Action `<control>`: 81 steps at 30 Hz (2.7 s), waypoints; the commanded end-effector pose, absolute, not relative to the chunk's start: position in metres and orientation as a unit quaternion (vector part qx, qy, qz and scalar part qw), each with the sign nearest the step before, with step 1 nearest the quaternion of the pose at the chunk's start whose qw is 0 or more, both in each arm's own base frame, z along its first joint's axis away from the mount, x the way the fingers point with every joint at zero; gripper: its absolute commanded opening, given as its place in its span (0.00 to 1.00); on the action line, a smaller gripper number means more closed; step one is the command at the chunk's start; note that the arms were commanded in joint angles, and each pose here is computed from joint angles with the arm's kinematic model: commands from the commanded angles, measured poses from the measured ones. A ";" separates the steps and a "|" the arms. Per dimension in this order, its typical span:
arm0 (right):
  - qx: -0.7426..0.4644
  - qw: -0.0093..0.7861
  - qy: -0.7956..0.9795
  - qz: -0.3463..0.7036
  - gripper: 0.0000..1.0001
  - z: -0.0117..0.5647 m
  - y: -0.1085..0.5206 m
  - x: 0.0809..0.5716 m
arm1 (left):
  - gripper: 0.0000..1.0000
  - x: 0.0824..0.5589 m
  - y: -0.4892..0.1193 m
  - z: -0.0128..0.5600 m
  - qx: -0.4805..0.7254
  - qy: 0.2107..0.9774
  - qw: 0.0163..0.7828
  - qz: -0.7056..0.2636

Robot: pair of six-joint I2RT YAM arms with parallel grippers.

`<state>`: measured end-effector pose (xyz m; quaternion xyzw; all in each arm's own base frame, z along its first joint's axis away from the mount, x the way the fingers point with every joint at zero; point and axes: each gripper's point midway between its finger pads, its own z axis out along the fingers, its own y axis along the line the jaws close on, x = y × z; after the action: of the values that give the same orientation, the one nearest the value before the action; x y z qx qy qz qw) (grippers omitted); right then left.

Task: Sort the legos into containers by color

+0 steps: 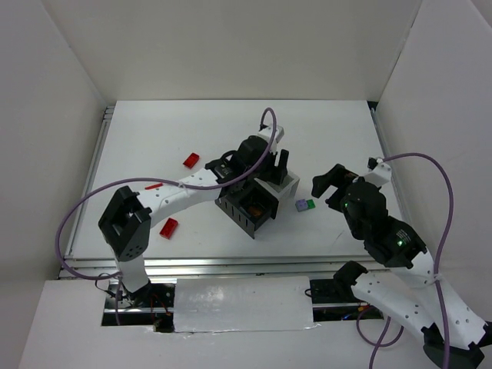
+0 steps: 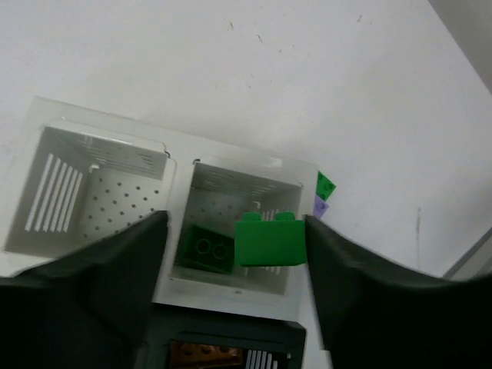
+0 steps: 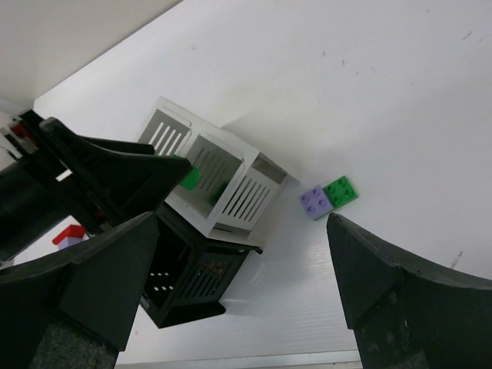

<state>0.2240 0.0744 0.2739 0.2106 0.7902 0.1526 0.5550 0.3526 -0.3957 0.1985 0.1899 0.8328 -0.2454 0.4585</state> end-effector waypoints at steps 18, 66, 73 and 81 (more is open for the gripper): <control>0.223 0.352 0.905 0.084 0.89 0.109 0.083 0.268 | 1.00 0.311 -0.272 0.305 0.017 0.819 0.531 -0.218; 0.068 0.226 0.972 -0.001 0.19 0.041 0.092 0.286 | 0.99 0.195 -0.168 0.309 0.113 0.803 0.535 -0.237; 0.099 0.305 0.946 0.043 0.12 0.095 0.095 0.287 | 1.00 0.200 -0.179 0.308 0.111 0.804 0.528 -0.247; 0.000 0.396 0.905 0.155 0.08 0.175 0.140 0.263 | 0.99 0.212 -0.214 0.328 0.064 0.793 0.516 -0.319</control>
<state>0.2781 0.1117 0.1407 0.0644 0.9240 0.0998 0.3634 0.2048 -0.1953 0.3006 0.0996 0.8160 -0.2637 0.5047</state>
